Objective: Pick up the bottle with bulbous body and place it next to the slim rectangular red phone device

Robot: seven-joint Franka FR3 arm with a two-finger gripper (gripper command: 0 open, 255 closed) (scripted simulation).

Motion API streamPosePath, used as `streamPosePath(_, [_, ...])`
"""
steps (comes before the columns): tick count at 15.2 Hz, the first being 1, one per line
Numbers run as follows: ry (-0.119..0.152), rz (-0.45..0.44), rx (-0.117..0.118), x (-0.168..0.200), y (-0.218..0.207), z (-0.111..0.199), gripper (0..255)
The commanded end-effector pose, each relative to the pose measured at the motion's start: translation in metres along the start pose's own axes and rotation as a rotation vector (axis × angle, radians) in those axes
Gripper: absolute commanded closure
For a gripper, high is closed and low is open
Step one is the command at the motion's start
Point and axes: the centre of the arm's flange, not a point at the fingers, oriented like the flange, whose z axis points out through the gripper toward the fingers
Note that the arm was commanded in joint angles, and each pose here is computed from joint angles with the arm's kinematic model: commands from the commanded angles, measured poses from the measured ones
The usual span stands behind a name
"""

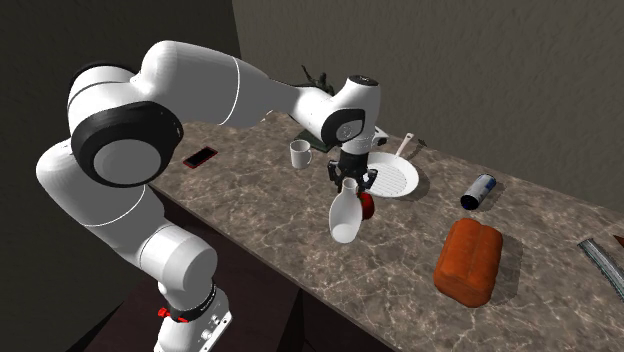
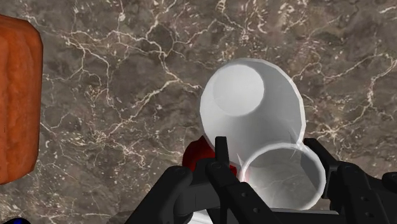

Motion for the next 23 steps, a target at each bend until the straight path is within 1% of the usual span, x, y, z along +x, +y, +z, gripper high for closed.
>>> streamPosePath(1, [-0.001, 0.000, 0.000, 0.000, 0.000, 0.000, 255])
streamPosePath(6, [-0.001, 0.000, 0.000, 0.000, 0.000, 0.000, 255])
streamPosePath(23, [-0.001, 0.000, 0.000, -0.003, 0.001, -0.089, 255])
